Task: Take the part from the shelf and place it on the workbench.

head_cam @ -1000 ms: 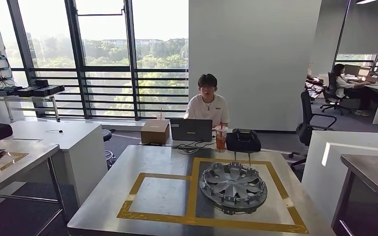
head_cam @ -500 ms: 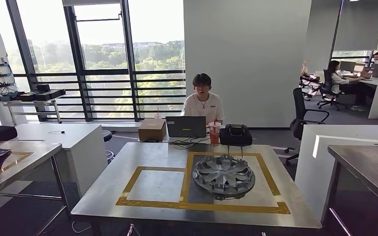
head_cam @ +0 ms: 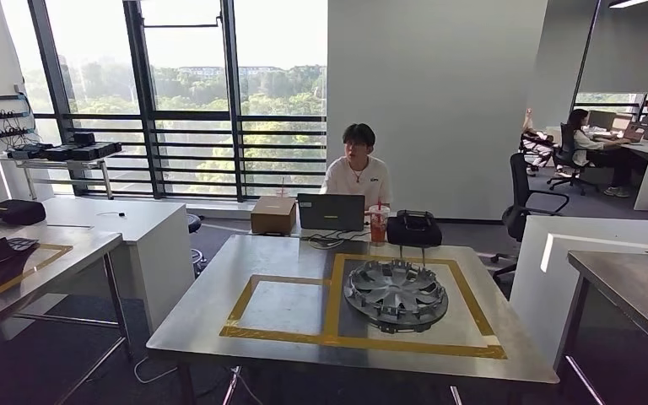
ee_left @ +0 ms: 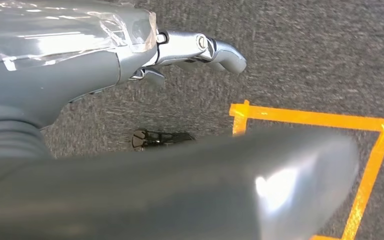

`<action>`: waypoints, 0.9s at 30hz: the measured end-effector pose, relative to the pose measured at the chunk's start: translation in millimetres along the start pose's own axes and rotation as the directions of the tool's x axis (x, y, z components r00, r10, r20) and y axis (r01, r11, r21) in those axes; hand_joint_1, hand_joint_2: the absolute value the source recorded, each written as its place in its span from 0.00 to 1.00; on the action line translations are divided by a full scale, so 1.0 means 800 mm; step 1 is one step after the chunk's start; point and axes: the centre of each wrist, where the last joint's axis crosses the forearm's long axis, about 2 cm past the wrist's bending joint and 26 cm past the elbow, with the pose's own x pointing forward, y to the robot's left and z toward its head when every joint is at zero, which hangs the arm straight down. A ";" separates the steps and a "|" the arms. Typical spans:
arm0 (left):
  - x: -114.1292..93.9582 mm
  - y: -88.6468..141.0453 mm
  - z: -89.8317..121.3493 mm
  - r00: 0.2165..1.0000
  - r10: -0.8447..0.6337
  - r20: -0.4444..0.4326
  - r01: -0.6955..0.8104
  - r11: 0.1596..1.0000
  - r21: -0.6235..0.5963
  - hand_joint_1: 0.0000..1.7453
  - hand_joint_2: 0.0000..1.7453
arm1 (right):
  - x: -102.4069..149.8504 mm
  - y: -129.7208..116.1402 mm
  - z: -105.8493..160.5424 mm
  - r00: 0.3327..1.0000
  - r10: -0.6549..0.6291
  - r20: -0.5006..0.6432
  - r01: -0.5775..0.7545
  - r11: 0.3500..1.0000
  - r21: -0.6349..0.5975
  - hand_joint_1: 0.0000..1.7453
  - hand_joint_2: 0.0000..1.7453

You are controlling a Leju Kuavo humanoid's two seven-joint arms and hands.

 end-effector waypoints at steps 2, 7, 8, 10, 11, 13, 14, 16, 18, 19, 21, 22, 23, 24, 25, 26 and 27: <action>0.007 -0.002 -0.006 1.000 -0.012 0.014 0.012 1.000 0.003 0.00 0.00 | -0.007 0.004 0.000 1.000 -0.009 -0.009 0.009 1.000 -0.001 0.00 0.00; 0.027 -0.006 -0.022 0.998 -0.043 0.051 0.043 0.999 0.008 0.00 0.00 | -0.015 0.011 0.000 0.999 -0.034 -0.017 0.034 0.999 -0.012 0.00 0.00; 0.030 -0.006 -0.024 0.997 -0.048 0.055 0.048 0.999 0.009 0.00 0.00 | -0.016 0.013 0.000 0.999 -0.038 -0.019 0.038 0.999 -0.013 0.00 0.00; 0.033 -0.009 -0.028 0.997 -0.054 0.058 0.054 0.999 0.007 0.00 0.00 | -0.016 0.015 0.000 0.999 -0.045 -0.017 0.044 0.999 -0.018 0.00 0.00; 0.034 -0.011 -0.030 0.997 -0.056 0.058 0.056 0.998 0.007 0.00 0.00 | -0.015 0.016 -0.001 0.999 -0.048 -0.014 0.048 0.999 -0.021 0.00 0.00; 0.033 -0.014 -0.033 0.997 -0.056 0.051 0.056 0.998 0.001 0.00 0.00 | -0.012 0.016 -0.001 0.998 -0.055 -0.008 0.055 0.998 -0.030 0.00 0.00; 0.030 -0.017 -0.034 0.998 -0.055 0.044 0.055 0.998 -0.003 0.00 0.00 | -0.011 0.017 -0.001 0.998 -0.058 -0.005 0.058 0.998 -0.034 0.00 0.00; 0.023 -0.022 -0.034 0.998 -0.052 0.024 0.052 0.999 -0.011 0.00 0.00 | -0.006 0.015 -0.002 0.998 -0.062 0.005 0.062 0.997 -0.047 0.00 0.00; 0.016 -0.025 -0.033 0.999 -0.049 0.005 0.049 0.999 -0.017 0.00 0.00 | 0.000 0.013 -0.002 0.998 -0.067 0.021 0.068 0.996 -0.062 0.00 0.00; 0.014 -0.027 -0.033 0.999 -0.049 -0.003 0.049 0.999 -0.020 0.00 0.00 | 0.004 0.012 -0.003 0.997 -0.069 0.031 0.071 0.995 -0.070 0.00 0.00; 0.011 -0.031 -0.035 0.999 -0.048 -0.015 0.048 0.999 -0.025 0.00 0.00 | 0.013 0.010 -0.004 0.996 -0.073 0.049 0.077 0.993 -0.084 0.00 0.00; 0.009 -0.033 -0.035 0.999 -0.049 -0.022 0.048 0.998 -0.027 0.00 0.00 | 0.016 0.009 -0.004 0.995 -0.076 0.057 0.081 0.993 -0.089 0.00 0.00; 0.007 -0.035 -0.035 0.998 -0.049 -0.030 0.048 0.998 -0.030 0.00 0.00 | 0.019 0.009 -0.004 0.995 -0.079 0.063 0.084 0.992 -0.093 0.00 0.00; 0.006 -0.037 -0.036 0.998 -0.050 -0.036 0.049 0.998 -0.031 0.00 0.00 | 0.020 0.010 -0.004 0.994 -0.082 0.066 0.088 0.991 -0.096 0.00 0.00; 0.005 -0.040 -0.037 0.998 -0.050 -0.040 0.049 0.998 -0.033 0.00 0.00 | 0.020 0.012 -0.005 0.994 -0.086 0.067 0.092 0.991 -0.098 0.00 0.00; 0.006 -0.042 -0.038 0.998 -0.052 -0.042 0.051 0.998 -0.034 0.00 0.00 | 0.020 0.013 -0.005 0.994 -0.091 0.067 0.097 0.990 -0.099 0.00 0.00; 0.008 -0.044 -0.040 0.998 -0.055 -0.042 0.053 0.998 -0.035 0.00 0.00 | 0.019 0.015 -0.005 0.993 -0.095 0.067 0.102 0.990 -0.100 0.00 0.00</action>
